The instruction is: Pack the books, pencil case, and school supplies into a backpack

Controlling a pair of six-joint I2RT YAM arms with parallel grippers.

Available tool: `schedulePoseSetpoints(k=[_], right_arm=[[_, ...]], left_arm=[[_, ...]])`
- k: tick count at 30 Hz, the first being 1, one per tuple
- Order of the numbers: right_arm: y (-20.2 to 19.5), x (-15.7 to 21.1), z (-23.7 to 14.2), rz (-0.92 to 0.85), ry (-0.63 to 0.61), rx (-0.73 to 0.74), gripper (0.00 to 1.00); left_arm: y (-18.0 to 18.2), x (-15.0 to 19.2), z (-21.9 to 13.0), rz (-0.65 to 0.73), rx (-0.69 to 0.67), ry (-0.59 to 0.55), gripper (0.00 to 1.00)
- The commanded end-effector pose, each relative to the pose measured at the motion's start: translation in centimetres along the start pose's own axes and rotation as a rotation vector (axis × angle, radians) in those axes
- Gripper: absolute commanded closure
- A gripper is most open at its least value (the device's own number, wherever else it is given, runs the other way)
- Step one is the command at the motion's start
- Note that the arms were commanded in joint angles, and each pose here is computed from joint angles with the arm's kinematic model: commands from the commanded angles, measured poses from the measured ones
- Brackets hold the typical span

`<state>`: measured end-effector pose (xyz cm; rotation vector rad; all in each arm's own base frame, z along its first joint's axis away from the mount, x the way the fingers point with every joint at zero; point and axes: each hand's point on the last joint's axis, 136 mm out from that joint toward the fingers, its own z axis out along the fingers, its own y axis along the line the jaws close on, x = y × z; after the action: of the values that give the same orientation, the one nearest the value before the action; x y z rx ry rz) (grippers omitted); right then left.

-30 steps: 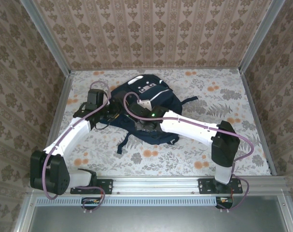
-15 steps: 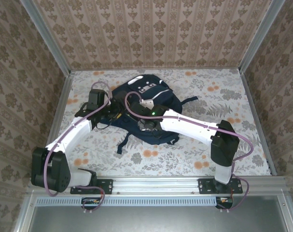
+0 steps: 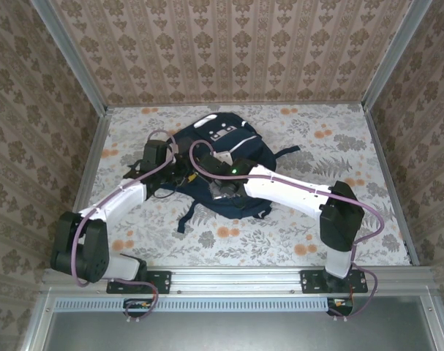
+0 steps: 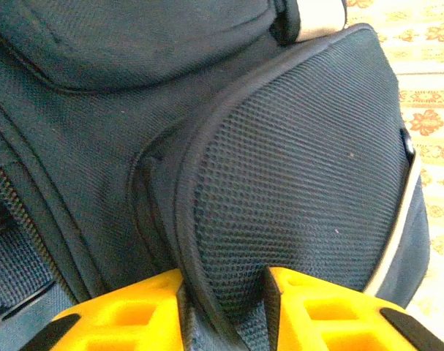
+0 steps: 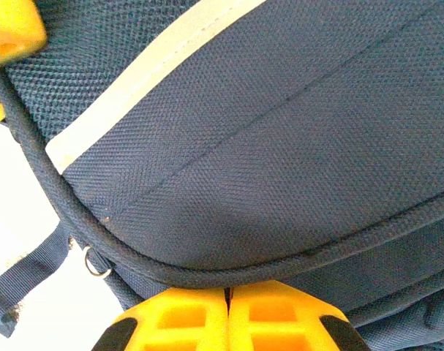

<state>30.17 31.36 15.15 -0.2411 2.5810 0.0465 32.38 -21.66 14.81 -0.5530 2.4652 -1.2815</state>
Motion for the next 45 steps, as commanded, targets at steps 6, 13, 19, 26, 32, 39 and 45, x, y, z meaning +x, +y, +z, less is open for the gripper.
schedulePoseSetpoints(k=[6,13,19,26,32,39,45], right_arm=[[-3.5,-1.1,-1.5,-0.219,-0.06,-0.017,1.0],[-9.2,-3.1,-1.3,-0.339,-0.086,0.017,1.0],[-11.4,-4.7,-0.1,-0.314,-0.059,0.048,1.0],[-2.1,-2.4,-2.5,-0.325,-0.042,-0.339,1.0],[6.1,-2.5,-3.0,-0.266,-0.029,-0.575,1.0],[10.7,-5.9,-2.0,-0.183,-0.049,-0.651,1.0],[11.6,-6.5,-1.0,-0.174,-0.028,-0.647,1.0]], left_arm=[[0.9,-1.2,0.6,0.037,-0.055,-0.035,1.0],[1.6,-3.2,0.0,0.081,-0.073,-0.047,1.0],[1.7,-5.6,0.1,0.102,-0.066,-0.043,1.0],[1.1,-9.4,0.0,0.175,-0.101,-0.059,1.0],[3.9,-11.6,-3.4,0.125,-0.188,-0.128,0.57],[6.7,-11.1,-8.6,-0.001,-0.171,-0.197,0.38],[4.3,-8.9,-9.7,-0.035,-0.05,-0.16,0.41]])
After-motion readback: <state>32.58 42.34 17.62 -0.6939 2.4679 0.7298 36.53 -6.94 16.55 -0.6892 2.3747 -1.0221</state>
